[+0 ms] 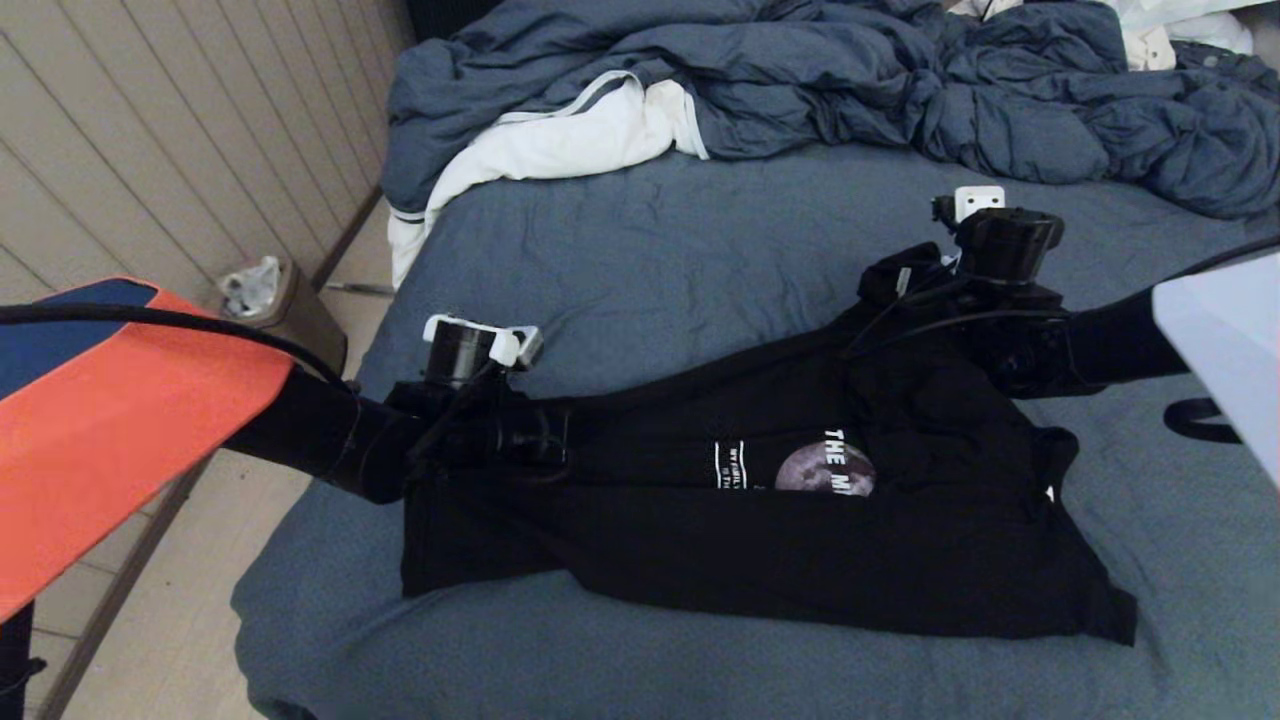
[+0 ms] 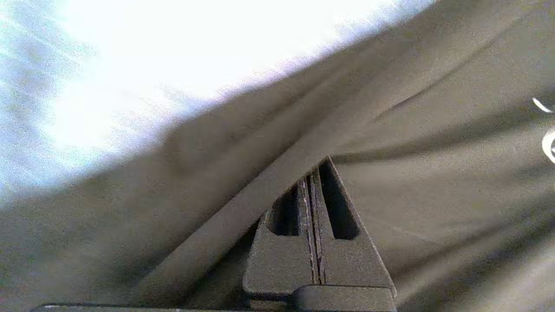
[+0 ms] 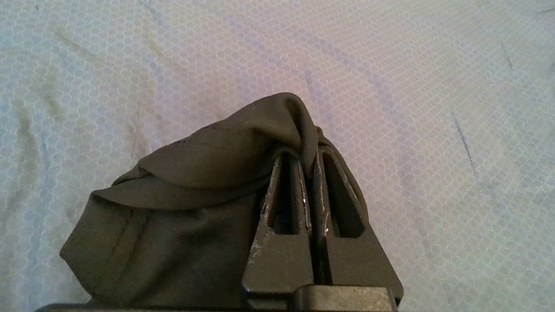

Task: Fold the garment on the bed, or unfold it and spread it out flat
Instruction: Unford the black T-shirt

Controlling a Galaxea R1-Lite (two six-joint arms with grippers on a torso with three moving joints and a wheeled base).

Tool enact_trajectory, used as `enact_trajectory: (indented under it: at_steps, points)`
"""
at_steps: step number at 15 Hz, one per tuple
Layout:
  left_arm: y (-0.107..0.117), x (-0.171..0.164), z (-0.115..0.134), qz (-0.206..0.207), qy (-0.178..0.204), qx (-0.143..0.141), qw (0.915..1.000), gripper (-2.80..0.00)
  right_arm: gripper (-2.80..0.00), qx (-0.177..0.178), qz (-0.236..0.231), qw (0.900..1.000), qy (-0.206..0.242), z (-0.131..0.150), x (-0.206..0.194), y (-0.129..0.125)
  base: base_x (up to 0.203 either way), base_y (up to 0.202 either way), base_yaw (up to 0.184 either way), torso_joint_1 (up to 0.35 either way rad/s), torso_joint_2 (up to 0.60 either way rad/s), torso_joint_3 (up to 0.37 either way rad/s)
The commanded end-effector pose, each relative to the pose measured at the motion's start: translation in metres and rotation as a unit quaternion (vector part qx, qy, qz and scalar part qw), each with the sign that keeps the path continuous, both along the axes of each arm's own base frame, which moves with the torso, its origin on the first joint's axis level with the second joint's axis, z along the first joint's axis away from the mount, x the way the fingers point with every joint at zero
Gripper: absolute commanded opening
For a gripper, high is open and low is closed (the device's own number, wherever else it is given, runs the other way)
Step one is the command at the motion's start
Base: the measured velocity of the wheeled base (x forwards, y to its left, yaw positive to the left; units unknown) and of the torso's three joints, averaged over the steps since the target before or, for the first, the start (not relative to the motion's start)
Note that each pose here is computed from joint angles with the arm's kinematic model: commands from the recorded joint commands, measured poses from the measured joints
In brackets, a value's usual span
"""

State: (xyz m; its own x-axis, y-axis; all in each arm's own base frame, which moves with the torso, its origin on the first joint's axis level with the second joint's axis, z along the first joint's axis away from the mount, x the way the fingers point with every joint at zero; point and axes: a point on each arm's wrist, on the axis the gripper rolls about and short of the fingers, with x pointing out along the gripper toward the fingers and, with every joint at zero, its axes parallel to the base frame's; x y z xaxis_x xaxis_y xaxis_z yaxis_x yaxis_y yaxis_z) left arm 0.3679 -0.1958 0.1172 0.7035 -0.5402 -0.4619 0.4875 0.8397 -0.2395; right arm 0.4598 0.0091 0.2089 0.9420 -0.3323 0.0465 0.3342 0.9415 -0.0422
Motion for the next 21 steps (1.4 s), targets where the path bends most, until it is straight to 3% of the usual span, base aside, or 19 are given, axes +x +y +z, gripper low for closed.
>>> enact_trajectory:
  at_steps: [1, 9, 13, 20, 21]
  points:
    - [0.014, 0.02, -0.011, 0.026, 0.004, 0.001, 0.9997, -2.8, -2.8, 0.001, -0.001, 1.0, -0.004, 0.002, -0.001, 0.0, 0.0, 0.0, 0.0, 0.0, 0.0, 0.0]
    - [0.066, 0.054, 0.018, 0.097, -0.041, -0.02, 0.9942, -2.8, -2.8, 0.001, -0.001, 1.0, -0.004, 0.002, -0.001, 0.0, 0.0, 0.0, 0.0, 0.0, 0.0, 0.0]
    - [0.075, 0.06, 0.028, 0.111, -0.054, -0.028, 0.9919, -2.8, -2.8, 0.0, -0.001, 1.0, -0.004, 0.002, -0.001, 0.0, 0.0, 0.0, 0.0, 0.0, 0.0, 0.0]
    - [0.08, 0.053, 0.064, 0.15, -0.054, -0.08, 0.9839, -2.8, -2.8, -0.004, -0.008, 1.0, 0.002, 0.001, -0.001, -0.001, 0.0, 0.0, 0.0, 0.0, 0.0, 0.0]
    - [0.08, 0.049, 0.068, 0.148, -0.054, -0.083, 0.9839, -2.8, 0.0, -0.005, -0.016, 1.0, 0.001, 0.001, -0.001, -0.002, 0.0, 0.0, 0.0, 0.0, 0.0, 0.0]
